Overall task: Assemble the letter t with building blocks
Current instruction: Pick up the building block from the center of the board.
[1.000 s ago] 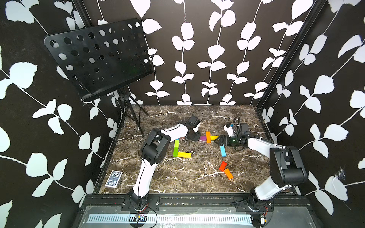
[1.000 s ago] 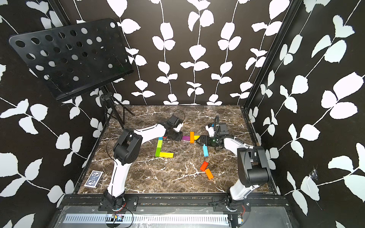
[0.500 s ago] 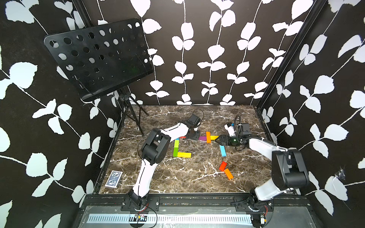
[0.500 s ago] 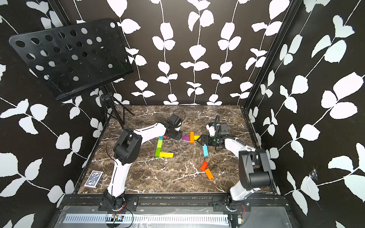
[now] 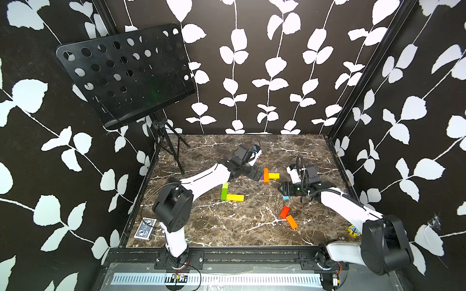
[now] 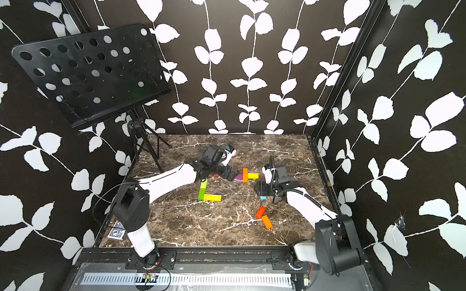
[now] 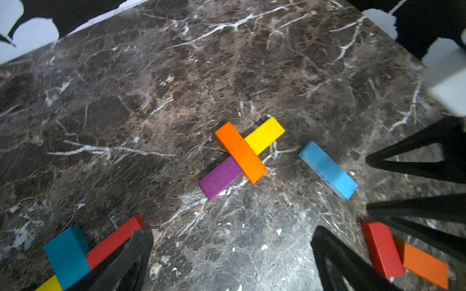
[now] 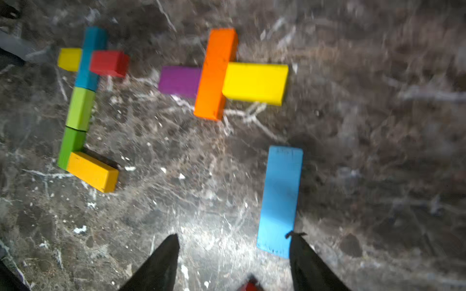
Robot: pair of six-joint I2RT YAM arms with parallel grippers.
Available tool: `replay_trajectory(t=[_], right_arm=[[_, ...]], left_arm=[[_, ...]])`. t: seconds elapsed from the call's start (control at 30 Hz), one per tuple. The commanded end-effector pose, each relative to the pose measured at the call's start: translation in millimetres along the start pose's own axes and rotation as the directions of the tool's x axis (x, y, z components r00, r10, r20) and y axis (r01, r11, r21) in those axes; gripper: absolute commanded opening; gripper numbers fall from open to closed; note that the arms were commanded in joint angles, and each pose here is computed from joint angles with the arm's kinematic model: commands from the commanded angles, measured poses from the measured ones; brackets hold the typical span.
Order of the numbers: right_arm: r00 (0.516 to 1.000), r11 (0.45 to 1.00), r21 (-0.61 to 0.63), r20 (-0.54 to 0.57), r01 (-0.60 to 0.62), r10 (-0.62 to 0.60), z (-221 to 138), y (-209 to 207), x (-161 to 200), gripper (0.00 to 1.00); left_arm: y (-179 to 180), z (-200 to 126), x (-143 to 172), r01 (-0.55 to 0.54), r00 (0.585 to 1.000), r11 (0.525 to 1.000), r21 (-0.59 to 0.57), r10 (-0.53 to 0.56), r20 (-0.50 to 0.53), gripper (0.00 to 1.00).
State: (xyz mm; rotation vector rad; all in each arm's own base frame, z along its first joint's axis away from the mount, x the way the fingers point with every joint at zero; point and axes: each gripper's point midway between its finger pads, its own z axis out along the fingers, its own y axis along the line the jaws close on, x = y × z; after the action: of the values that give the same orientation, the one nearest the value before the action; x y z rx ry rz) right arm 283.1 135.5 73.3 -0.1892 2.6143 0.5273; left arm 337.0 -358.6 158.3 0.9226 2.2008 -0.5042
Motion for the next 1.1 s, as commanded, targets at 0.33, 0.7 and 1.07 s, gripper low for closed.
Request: replay_trajectory(t=[0.33, 0.7, 1.07], right_arm=[[0.995, 0.983, 0.155, 0.031, -0.102, 0.098, -7, -3, 29, 0.56], [0.989, 0.954, 0.261, 0.062, -0.147, 0.136, -19, -4, 42, 0.54], [0.977, 0.954, 0.215, 0.014, -0.21, 0.212, -11, -2, 71, 0.43]], left_arm=[[-41, -33, 78, -0.072, 0.987, 0.987, 0.142, 0.091, -0.136, 0.99], [-84, -35, 83, -0.025, 0.996, 0.943, 0.333, 0.052, -0.073, 0.99], [-83, -23, 82, -0.032, 0.998, 0.979, 0.202, 0.041, -0.04, 0.92]])
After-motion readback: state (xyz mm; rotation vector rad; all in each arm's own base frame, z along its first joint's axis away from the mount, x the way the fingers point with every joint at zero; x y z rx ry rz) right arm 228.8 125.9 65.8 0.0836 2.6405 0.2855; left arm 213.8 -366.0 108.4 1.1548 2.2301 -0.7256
